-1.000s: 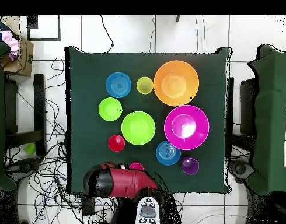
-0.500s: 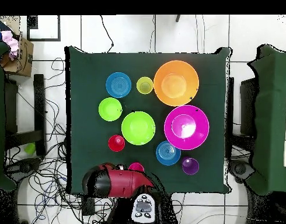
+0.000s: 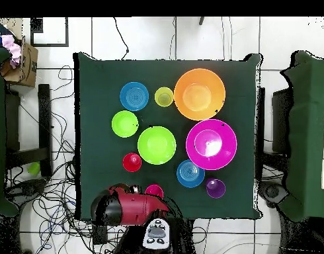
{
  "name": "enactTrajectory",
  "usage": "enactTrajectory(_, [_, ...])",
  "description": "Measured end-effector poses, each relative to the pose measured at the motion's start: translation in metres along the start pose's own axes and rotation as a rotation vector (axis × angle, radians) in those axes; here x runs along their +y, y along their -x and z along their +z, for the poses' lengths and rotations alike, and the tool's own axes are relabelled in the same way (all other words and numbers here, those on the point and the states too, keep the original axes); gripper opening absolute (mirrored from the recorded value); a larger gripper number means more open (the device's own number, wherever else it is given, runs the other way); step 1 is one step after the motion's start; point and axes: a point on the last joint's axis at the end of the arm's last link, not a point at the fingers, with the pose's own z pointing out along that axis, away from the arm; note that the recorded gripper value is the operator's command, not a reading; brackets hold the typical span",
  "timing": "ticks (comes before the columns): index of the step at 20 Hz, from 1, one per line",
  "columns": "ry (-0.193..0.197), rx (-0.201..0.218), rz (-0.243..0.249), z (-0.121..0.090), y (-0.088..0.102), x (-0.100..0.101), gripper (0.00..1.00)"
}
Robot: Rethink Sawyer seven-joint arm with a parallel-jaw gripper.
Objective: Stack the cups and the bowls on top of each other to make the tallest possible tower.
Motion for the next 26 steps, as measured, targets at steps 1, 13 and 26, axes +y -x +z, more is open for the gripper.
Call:
enactTrajectory(1, [-0.001,-0.003,0.007,0.001,0.0,0.0,1.0])
enactTrajectory(13, [-0.008,-0.012,0.059,0.017,-0.015,0.014,1.0])
enactTrajectory(26, [-0.015,0.016,0.087,0.039,-0.038,0.036,1.0])
